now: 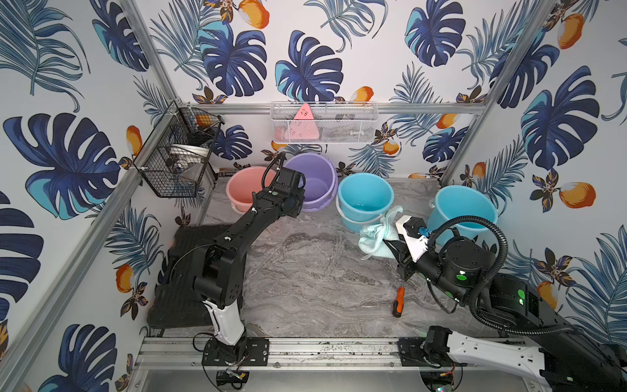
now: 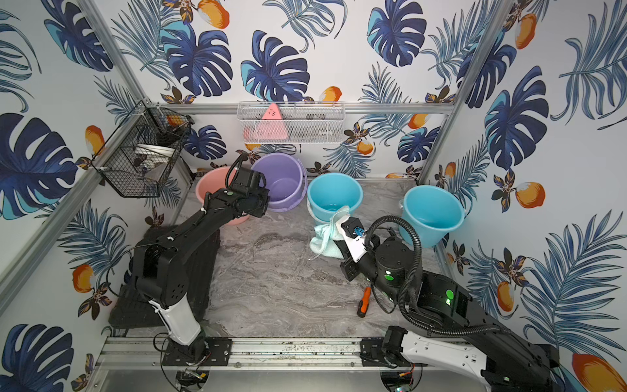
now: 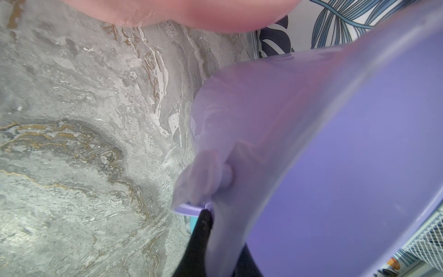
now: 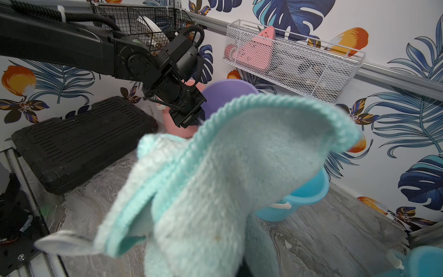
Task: Wipe the inside of the bucket with a cloth
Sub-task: Pick up the bucket from the center of the board.
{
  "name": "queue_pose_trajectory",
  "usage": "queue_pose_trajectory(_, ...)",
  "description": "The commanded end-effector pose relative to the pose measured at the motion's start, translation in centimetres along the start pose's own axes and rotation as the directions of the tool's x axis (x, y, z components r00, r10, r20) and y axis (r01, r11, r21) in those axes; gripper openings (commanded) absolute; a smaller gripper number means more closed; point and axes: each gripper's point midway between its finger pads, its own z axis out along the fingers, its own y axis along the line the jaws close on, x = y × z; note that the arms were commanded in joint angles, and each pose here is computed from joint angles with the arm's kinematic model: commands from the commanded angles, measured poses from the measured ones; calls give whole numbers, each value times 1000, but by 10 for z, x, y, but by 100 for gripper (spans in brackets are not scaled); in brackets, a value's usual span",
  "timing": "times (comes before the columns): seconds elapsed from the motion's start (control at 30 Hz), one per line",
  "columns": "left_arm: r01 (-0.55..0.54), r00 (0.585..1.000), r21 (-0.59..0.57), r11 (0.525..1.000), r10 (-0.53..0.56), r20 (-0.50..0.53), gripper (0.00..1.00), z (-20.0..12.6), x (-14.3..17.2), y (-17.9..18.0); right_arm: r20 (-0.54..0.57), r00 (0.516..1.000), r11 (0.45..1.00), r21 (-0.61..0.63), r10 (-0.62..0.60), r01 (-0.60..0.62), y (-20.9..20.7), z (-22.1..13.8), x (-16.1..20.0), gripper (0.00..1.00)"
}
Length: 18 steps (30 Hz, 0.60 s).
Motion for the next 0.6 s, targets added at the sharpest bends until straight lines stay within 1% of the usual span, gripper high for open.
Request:
queue_pose_trajectory(0.0, -17, 1000, 109, 994, 18, -4, 0, -17, 1, -23, 18, 999, 1000, -4, 29, -29, 1, 1, -5, 0)
queue_pose_trajectory(0.2, -69, 997, 149, 986, 73, -21, 0, -41, 10, -18, 18, 1000, 1000, 0, 25, -25, 1, 3, -5, 0)
queue_pose_trajectory(0.4, -171, 983, 175, 970, 180, -39, 0, -65, 23, -4, 24, 1000, 1000, 25, 16, -16, -4, 2, -9, 0)
queue_pose_trajectory(0.57, -280, 956, 198, 939, 292, -32, 0, -90, 28, 14, 29, 1000, 998, 59, 6, -8, -10, 0, -13, 0)
